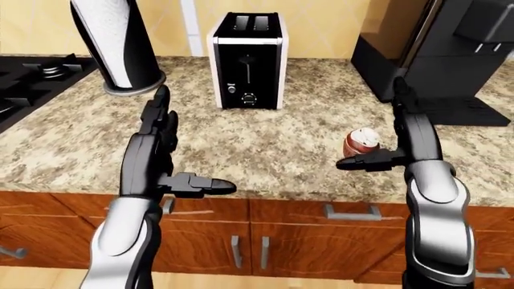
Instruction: Pick up the bowl with cake and place it on the tray. Pick up the cupcake and place it on the tray.
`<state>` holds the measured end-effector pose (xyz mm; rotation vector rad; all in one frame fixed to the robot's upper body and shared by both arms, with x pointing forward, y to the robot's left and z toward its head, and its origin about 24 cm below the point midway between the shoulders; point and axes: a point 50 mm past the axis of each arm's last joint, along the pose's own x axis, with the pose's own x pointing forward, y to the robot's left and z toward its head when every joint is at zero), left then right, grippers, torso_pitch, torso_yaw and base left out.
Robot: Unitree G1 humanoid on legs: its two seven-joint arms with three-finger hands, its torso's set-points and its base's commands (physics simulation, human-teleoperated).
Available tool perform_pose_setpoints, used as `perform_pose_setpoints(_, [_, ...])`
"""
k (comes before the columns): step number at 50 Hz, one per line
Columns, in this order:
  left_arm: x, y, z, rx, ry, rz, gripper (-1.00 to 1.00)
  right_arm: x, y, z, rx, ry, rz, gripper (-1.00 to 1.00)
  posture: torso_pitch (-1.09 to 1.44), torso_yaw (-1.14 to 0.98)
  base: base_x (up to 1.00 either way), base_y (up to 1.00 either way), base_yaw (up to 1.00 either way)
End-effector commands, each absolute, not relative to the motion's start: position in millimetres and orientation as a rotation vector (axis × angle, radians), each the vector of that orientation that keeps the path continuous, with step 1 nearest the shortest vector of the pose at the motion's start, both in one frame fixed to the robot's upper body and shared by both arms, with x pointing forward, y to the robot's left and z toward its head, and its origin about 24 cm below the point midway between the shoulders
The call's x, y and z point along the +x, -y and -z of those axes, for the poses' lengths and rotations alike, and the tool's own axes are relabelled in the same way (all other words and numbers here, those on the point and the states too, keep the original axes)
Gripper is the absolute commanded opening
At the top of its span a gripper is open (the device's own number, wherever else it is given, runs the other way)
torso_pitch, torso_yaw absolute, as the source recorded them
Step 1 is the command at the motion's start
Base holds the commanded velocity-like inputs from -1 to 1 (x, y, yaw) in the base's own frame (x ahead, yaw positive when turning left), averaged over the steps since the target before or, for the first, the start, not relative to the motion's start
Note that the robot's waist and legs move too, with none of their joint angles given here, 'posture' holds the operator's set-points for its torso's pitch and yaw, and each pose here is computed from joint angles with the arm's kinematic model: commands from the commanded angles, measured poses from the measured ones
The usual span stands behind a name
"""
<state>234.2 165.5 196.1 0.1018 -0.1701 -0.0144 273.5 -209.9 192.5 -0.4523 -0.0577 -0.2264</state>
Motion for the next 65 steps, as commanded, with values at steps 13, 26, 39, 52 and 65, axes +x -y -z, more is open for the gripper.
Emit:
perform_pose_setpoints(13, [230, -165, -208, 0.108, 0.25, 0.013, 1.0, 301, 213, -183, -0.525, 0.036, 0.264, 1.0, 0.0, 0.0, 0.0, 0.0, 0.0])
perform_pose_setpoints(26, [229, -163, -207, 0.104, 0.248, 0.014, 1.0, 316, 224, -177, -0.516, 0.019, 0.313, 1.0, 0.0, 0.0, 0.0, 0.0, 0.0])
perform_pose_setpoints(39, [229, -163, -206, 0.106, 0.247, 0.016, 1.0, 314, 227, -176, -0.517, 0.028, 0.315, -0.85, 0.0, 0.0, 0.0, 0.0, 0.0])
perform_pose_setpoints(52, [228, -164, -207, 0.107, 0.249, 0.015, 1.0, 282, 223, -221, -0.504, 0.145, 0.314, -1.0, 0.0, 0.0, 0.0, 0.0, 0.0])
perform_pose_setpoints(65, [222, -165, -217, 0.112, 0.267, 0.015, 1.0, 239, 218, -263, -0.478, 0.259, 0.289, -1.0, 0.0, 0.0, -0.05, 0.0, 0.0])
